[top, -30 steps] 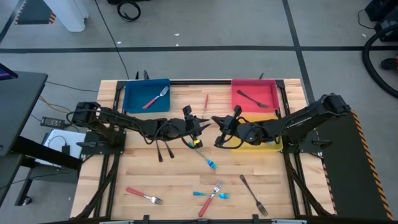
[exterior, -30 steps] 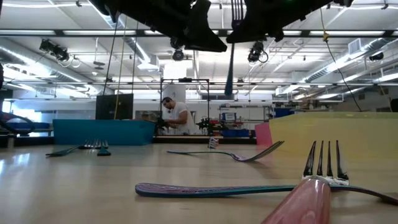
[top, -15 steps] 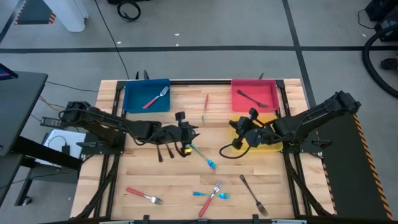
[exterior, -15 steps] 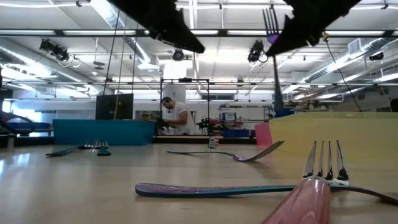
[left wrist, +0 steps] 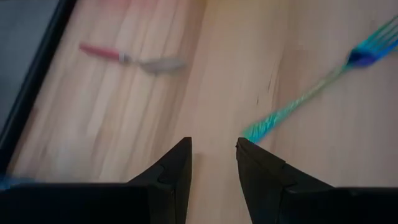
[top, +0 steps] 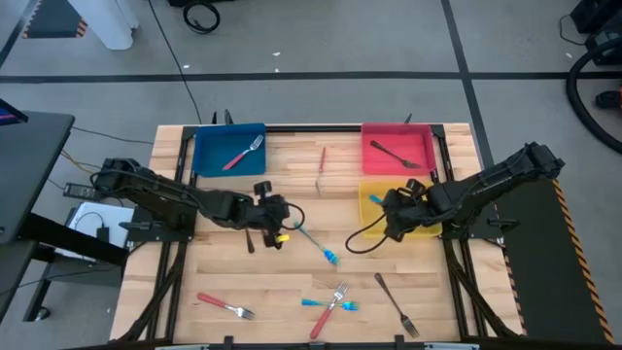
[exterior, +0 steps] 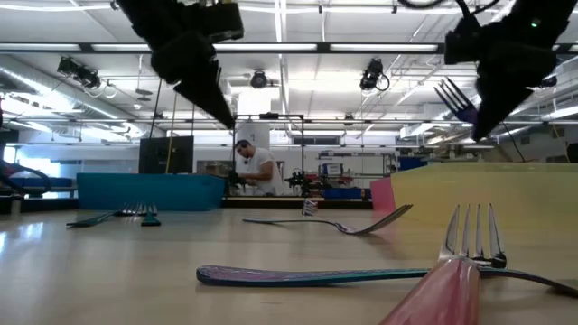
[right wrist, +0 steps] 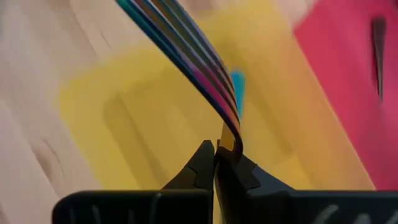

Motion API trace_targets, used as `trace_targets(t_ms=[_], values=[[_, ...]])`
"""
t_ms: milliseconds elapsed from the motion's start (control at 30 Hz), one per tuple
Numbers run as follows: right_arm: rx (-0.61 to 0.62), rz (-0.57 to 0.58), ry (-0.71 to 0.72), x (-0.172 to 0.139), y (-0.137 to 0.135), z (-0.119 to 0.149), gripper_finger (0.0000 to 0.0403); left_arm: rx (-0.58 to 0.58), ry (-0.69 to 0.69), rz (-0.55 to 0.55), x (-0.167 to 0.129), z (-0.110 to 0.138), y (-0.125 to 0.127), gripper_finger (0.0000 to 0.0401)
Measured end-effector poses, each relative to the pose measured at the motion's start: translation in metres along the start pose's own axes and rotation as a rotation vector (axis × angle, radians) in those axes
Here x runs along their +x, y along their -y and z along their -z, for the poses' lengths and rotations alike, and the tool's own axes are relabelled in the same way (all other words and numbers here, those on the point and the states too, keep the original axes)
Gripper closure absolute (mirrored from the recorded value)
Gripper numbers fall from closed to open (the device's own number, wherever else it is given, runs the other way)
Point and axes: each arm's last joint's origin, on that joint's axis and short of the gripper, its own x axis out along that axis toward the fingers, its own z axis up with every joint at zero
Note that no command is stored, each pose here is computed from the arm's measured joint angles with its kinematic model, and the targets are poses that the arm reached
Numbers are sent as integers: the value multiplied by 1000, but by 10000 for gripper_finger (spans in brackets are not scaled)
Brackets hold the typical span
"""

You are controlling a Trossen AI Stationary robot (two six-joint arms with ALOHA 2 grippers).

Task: Sort silverware by color (type)
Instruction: Put the bottom left blue fork into the yellow bin, then put the top right black fork into the red bin

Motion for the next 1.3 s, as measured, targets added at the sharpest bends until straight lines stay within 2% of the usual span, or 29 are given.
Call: trace_targets(t_ms=[100,267,633,833,1067,1233,1300], values=[[27,15,-84,0,5,5,390,-11,-69,0,0,7,-1,276],[55,26,-84,1,6,4,380,-8,-159,-21,-1,16,-4,276],[29,24,-85,1,6,4,350,-11,-172,-25,-1,18,-4,276],[23,75,-34,1,8,3,330,-10,-171,-30,-1,18,-4,276],[-6,176,71,1,10,0,323,24,-167,-123,0,18,-10,276],[-14,235,139,0,12,-3,323,66,-165,-131,4,15,-18,276],[-6,240,160,0,11,-4,323,81,-145,-103,7,11,-21,276]])
